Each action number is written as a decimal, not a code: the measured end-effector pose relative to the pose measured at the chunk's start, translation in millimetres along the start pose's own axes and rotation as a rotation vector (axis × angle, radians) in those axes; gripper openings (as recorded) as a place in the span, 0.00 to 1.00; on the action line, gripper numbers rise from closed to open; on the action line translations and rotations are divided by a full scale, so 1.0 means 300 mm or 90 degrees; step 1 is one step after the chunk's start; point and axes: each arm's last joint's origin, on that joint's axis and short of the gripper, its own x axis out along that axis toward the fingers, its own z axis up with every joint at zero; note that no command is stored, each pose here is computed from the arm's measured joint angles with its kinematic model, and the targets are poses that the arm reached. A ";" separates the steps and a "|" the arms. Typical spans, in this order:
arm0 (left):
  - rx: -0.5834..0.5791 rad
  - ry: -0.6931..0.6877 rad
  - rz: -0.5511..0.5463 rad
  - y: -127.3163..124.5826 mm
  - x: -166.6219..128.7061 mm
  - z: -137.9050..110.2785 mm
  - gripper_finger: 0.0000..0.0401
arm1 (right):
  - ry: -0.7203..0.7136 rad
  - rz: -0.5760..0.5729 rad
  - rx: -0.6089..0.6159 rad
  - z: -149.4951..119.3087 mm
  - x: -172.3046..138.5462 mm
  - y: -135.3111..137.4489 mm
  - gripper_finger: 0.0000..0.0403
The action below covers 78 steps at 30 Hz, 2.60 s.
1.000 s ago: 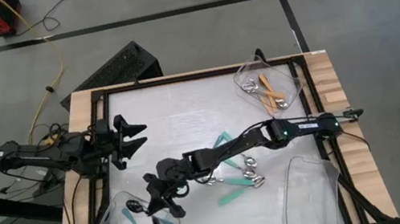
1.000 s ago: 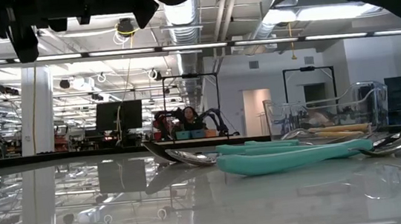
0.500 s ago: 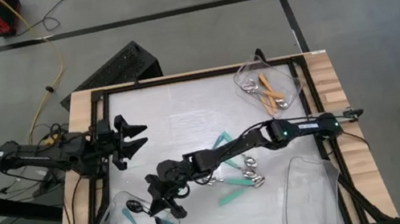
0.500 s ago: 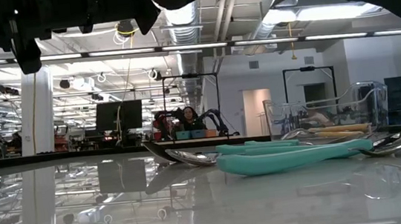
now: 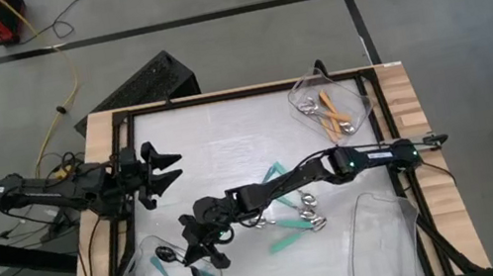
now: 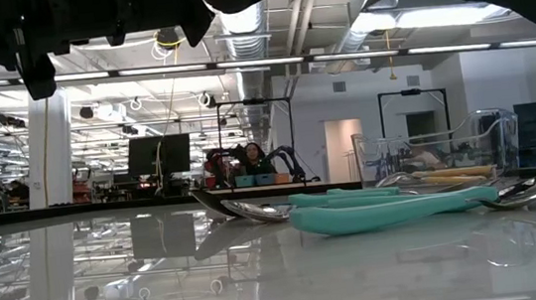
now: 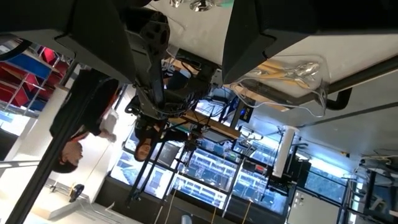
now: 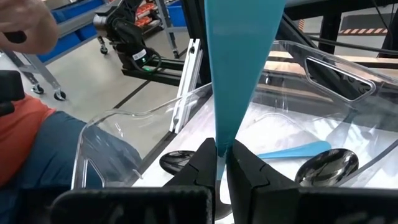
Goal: Sort silverware by color (type)
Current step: Put the blue spoon into the bottom left transparent bin
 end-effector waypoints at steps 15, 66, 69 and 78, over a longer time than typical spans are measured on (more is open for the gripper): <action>0.000 -0.001 0.003 0.000 0.000 0.000 0.56 | -0.002 0.000 -0.013 0.001 0.000 0.000 0.09; -0.020 -0.011 0.027 0.004 0.000 0.002 0.56 | 0.017 0.020 -0.007 -0.007 -0.019 -0.034 0.10; -0.029 -0.007 0.016 0.002 0.000 0.001 0.56 | 0.015 0.021 -0.009 -0.007 -0.019 -0.033 0.10; -0.029 -0.005 0.011 0.002 0.000 0.001 0.56 | 0.023 0.022 -0.006 -0.011 -0.020 -0.035 0.10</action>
